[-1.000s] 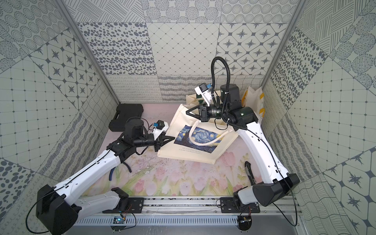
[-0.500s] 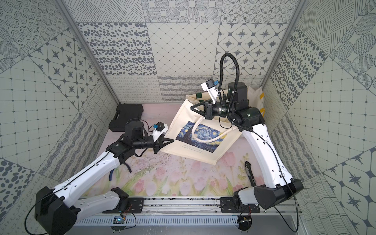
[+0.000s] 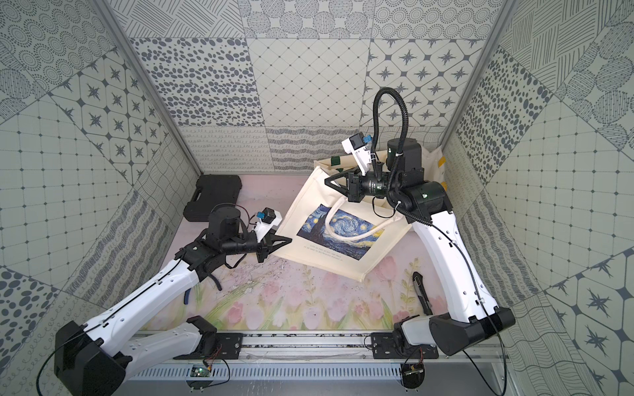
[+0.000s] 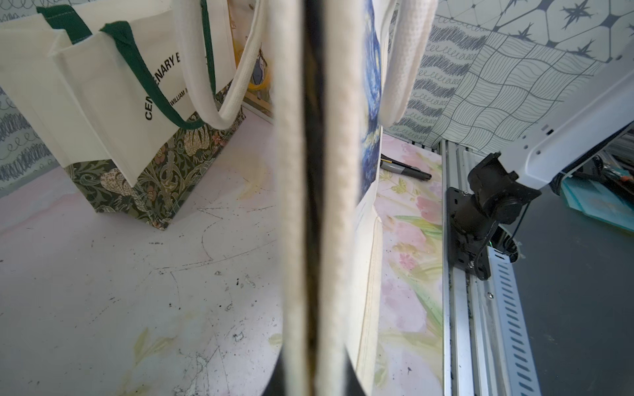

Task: Put away the canvas bag
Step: Press the canvas bag.

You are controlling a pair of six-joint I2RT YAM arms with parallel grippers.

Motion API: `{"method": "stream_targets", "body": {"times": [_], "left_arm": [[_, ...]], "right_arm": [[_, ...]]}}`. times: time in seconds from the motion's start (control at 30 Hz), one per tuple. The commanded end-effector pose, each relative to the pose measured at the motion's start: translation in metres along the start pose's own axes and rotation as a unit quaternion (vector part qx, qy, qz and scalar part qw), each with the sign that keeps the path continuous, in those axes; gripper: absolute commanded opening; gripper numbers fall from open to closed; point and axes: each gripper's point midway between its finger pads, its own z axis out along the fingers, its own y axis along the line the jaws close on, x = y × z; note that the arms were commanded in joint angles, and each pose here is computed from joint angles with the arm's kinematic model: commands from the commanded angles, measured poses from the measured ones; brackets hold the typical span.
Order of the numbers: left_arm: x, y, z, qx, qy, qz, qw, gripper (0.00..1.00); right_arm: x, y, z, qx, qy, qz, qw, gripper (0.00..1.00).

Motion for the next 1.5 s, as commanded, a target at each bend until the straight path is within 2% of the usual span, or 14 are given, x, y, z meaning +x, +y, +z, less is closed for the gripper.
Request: {"method": "stream_targets", "body": {"times": [0.0, 0.03, 0.1, 0.17, 0.2, 0.3, 0.37, 0.6, 0.9, 1.23, 1.47], "left_arm": [[0.031, -0.001, -0.001, -0.007, 0.055, -0.051, 0.997, 0.04], [0.031, -0.002, -0.001, -0.004, 0.056, -0.05, 0.997, 0.0], [0.031, -0.002, -0.002, -0.007, 0.056, -0.05, 0.997, 0.0], [0.027, 0.001, -0.002, -0.015, 0.051, -0.048, 0.997, 0.36], [0.023, 0.002, -0.002, -0.017, 0.046, -0.045, 0.998, 0.42], [0.012, 0.001, -0.002, -0.01, 0.036, -0.034, 0.999, 0.4], [0.003, 0.001, -0.002, -0.004, 0.03, -0.027, 0.999, 0.44], [-0.024, 0.002, 0.002, 0.015, 0.019, -0.006, 1.0, 0.46], [-0.046, -0.002, 0.002, 0.036, 0.005, 0.011, 0.999, 0.47], [-0.051, -0.019, 0.011, 0.115, -0.011, -0.028, 0.993, 0.47], [-0.046, -0.006, 0.015, 0.08, -0.007, -0.022, 0.996, 0.48]], "right_arm": [[-0.048, 0.032, -0.03, 0.01, -0.085, -0.106, 0.991, 0.0], [-0.047, 0.031, -0.03, 0.012, -0.084, -0.107, 0.991, 0.0], [-0.044, 0.031, -0.029, 0.011, -0.079, -0.103, 0.992, 0.0], [-0.038, 0.028, -0.025, 0.006, -0.071, -0.094, 0.993, 0.0], [-0.035, 0.028, -0.023, 0.001, -0.066, -0.091, 0.994, 0.0], [-0.024, 0.03, -0.016, -0.013, -0.052, -0.087, 0.995, 0.0], [-0.015, 0.032, -0.01, -0.022, -0.038, -0.086, 0.995, 0.0], [0.034, 0.037, 0.027, -0.029, 0.045, -0.094, 0.994, 0.0], [0.085, 0.008, 0.059, -0.013, 0.103, -0.065, 0.992, 0.0], [0.093, 0.0, 0.083, -0.031, 0.103, -0.044, 0.993, 0.0], [0.103, 0.013, 0.087, -0.065, 0.119, -0.037, 0.99, 0.0]]}}
